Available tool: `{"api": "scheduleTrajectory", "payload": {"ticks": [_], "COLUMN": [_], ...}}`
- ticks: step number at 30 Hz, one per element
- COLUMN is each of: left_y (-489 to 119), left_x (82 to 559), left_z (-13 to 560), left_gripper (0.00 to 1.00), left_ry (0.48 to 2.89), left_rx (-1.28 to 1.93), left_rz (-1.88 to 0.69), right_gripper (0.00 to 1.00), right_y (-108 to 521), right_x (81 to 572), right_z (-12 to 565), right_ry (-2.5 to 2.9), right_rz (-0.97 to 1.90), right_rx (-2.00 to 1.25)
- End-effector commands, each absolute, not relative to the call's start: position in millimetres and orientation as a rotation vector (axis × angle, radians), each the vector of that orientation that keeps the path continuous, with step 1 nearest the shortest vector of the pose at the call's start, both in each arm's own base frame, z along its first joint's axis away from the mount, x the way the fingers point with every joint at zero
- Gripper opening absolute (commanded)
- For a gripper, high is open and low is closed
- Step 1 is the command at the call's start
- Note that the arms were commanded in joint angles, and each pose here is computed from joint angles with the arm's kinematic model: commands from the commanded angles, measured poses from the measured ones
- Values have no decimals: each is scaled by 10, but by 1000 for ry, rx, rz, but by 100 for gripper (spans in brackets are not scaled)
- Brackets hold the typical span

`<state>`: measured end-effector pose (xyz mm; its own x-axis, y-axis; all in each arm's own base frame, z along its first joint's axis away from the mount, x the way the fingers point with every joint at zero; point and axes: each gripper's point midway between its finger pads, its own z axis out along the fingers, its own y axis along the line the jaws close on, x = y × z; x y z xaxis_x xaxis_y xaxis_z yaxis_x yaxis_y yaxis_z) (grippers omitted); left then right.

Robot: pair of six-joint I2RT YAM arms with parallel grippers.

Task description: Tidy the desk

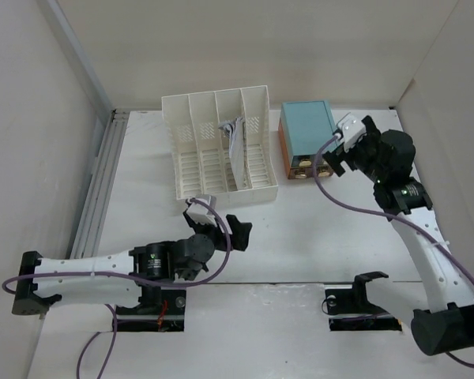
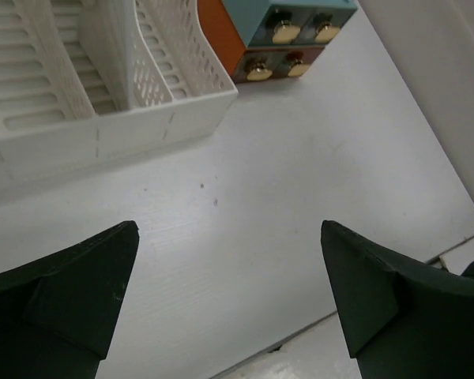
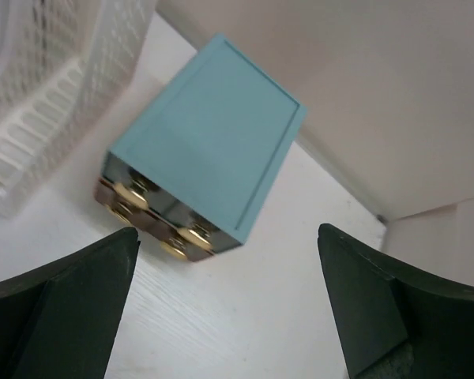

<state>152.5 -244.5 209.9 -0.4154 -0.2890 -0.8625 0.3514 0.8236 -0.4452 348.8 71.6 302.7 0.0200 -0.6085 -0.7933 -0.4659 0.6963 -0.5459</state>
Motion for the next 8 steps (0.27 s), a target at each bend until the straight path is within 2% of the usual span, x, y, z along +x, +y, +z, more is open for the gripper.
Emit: {"api": "scheduleTrajectory", "payload": {"ticks": [1,3,6,8], "left_y": [-2342,-2251,-2252,-2221], "left_x": [1694,1784,1810,1819], "left_z": [2659,2801,2955,2941], "left_gripper": [100,100,100,100], "left_ry": [1762,1734,1714,1714], "left_rx": [58,43,57,55], "left_rz": [-590,-485,-459,-438], "right_gripper": [100,100,100,100], "right_y": [897,875,966,1010], "right_x": [3444,3434,3392,3338], "right_z": [3231,3322,3340,3161], "right_ry": [1722,1732,1689,1722], "right_rz": [106,92,130,209], "right_rx": [-504,-437,-493,-420]}}
